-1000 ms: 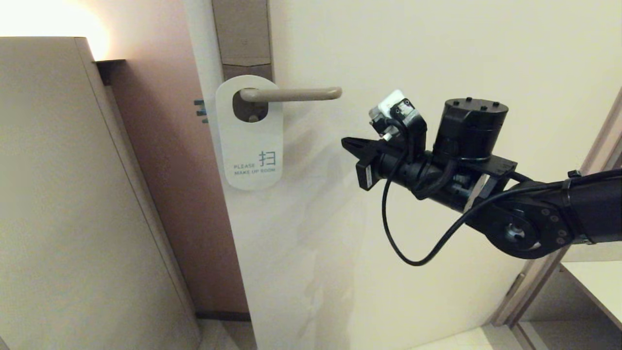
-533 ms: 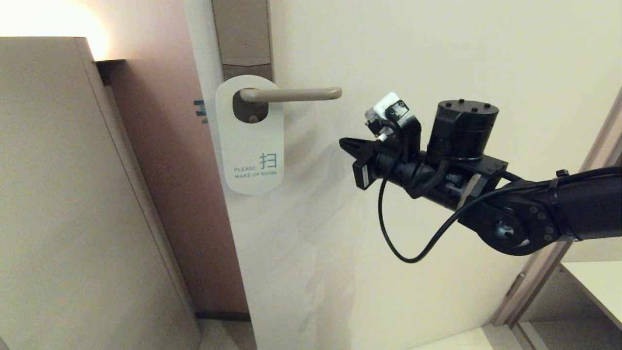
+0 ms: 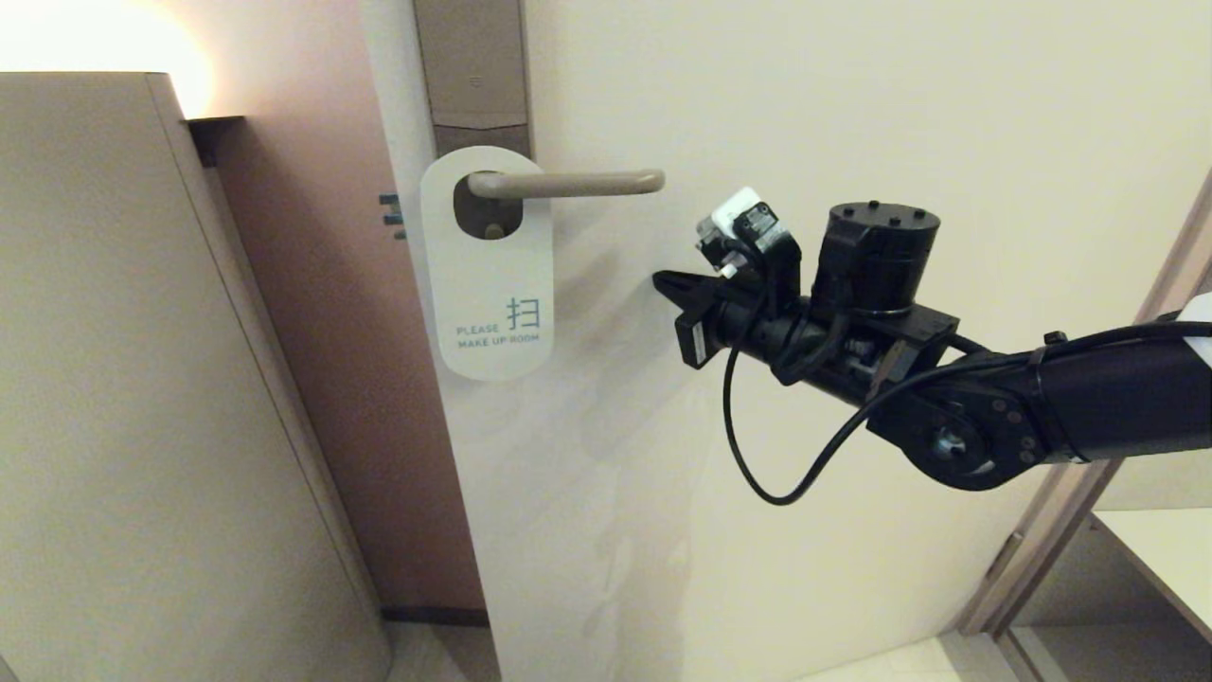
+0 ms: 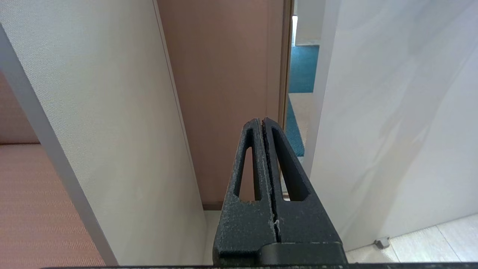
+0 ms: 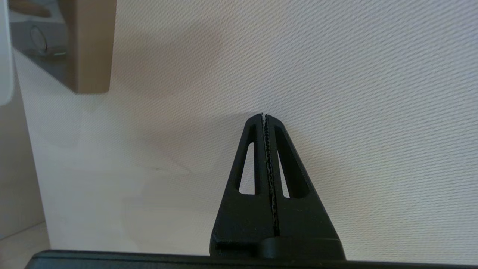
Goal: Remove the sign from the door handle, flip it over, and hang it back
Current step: Take down the sign
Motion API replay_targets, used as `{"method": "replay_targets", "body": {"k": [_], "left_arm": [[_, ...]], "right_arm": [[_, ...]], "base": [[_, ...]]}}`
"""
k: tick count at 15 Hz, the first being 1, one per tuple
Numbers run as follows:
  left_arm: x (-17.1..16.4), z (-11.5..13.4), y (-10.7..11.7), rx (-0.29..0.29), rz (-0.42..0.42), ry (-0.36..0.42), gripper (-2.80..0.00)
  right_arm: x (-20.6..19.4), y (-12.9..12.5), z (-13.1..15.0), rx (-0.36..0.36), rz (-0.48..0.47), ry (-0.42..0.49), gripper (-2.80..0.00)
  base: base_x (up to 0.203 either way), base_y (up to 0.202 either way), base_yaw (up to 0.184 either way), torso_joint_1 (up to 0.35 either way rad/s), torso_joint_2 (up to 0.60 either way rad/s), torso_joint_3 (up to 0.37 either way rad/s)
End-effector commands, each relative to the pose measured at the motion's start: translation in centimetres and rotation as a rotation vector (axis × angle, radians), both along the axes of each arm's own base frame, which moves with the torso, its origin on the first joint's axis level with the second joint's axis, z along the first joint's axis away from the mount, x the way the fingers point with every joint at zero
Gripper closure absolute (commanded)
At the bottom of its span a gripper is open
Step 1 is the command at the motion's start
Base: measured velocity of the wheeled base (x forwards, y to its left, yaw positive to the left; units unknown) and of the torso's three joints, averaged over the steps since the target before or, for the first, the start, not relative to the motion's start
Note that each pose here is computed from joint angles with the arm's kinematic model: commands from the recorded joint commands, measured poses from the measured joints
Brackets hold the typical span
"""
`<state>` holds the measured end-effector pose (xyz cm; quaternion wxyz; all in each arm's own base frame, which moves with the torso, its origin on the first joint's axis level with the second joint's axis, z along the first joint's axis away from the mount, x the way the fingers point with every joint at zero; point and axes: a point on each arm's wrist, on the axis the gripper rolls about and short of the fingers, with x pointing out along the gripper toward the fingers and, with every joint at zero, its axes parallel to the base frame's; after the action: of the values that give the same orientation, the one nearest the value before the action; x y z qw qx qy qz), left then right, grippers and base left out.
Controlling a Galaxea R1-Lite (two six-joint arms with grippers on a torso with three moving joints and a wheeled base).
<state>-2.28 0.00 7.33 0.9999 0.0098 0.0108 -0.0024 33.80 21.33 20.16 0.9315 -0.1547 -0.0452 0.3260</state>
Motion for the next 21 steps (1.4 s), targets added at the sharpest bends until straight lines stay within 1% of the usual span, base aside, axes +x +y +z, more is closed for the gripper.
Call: {"method": "replay_targets", "body": {"k": [1,14,18,21], "left_arm": [[0.0,0.0,0.0,0.0,0.0,0.0,0.0],[0.0,0.0,0.0,0.0,0.0,0.0,0.0],[0.0,0.0,0.0,0.0,0.0,0.0,0.0],[0.0,0.0,0.0,0.0,0.0,0.0,0.0]], "right_arm": [[0.2,0.1,-0.4,-0.004,0.001,0.004,0.0],[1.3,-0.7,-1.1,-0.004,-0.031,0.006,0.0],[2.0,-0.7,-1.1,0.015,-0.038,-0.025,0.0],[2.6,-0.8,-1.2,0.018,-0.051,-0.03,0.0]], "base": [[0.0,0.0,0.0,0.0,0.0,0.0],[0.0,0.0,0.0,0.0,0.0,0.0],[0.0,0.0,0.0,0.0,0.0,0.0],[0.0,0.0,0.0,0.0,0.0,0.0]]}}
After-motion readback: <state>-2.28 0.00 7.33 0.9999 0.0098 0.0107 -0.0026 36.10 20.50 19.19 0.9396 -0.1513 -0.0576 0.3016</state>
